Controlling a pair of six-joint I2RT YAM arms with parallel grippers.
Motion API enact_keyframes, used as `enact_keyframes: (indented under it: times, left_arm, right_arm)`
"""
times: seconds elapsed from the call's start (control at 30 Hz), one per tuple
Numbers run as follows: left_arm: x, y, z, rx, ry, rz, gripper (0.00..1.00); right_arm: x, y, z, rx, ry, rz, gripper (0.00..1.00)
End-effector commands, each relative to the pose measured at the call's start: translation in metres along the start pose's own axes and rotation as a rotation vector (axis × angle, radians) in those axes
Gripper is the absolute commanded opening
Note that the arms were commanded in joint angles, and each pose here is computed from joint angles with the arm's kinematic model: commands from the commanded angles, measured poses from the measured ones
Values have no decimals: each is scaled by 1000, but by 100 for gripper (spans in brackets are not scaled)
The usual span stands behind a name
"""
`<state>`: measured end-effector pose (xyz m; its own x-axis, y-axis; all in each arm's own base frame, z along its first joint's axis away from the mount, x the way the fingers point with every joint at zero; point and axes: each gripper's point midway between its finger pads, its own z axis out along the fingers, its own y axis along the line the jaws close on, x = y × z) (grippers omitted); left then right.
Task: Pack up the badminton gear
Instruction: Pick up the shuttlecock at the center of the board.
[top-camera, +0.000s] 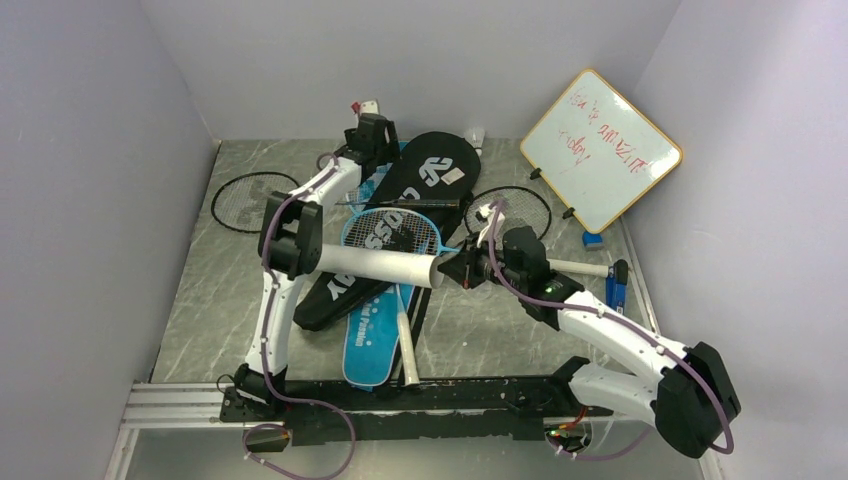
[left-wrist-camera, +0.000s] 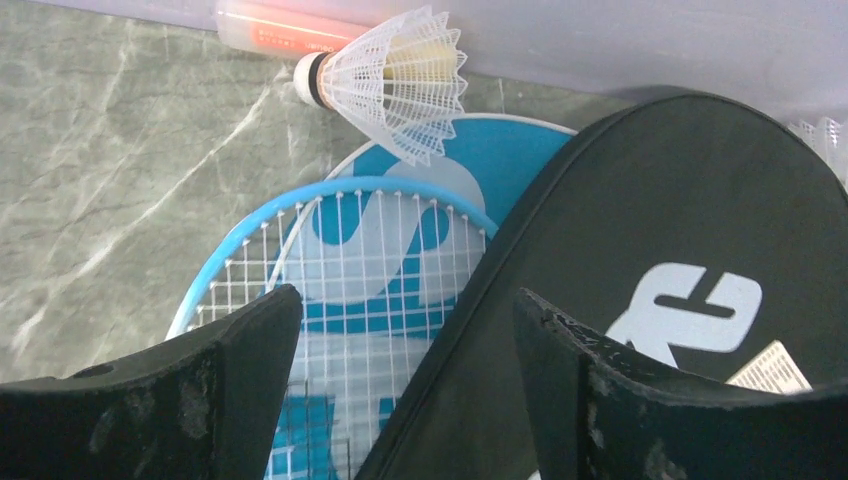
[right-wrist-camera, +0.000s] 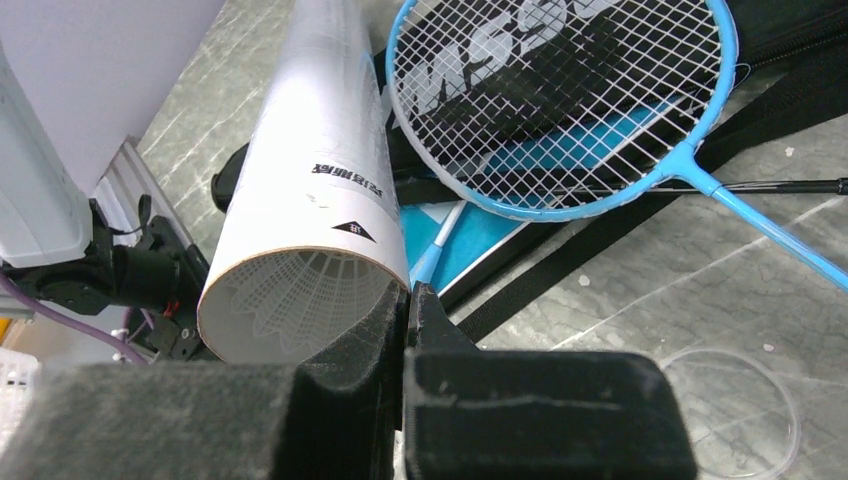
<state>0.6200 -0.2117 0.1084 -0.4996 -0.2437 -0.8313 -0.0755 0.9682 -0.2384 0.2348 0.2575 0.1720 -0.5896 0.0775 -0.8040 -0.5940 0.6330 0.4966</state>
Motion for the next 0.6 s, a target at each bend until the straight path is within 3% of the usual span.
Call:
enact_keyframes:
  times: [0.0,0.23,0.57]
  left_arm:
    - [-40,-9,15,21,-166,-59,82]
    - [-40,1,40,15,-251,-176,81]
    - [-35,4,80,7,-309,-226,77]
  right_arm:
    - [-18,3,6,-15,-58,-59,0]
    - [-18,-4,17,1,-52,-74,0]
    - [-11,-10,29,5,-28,-58,0]
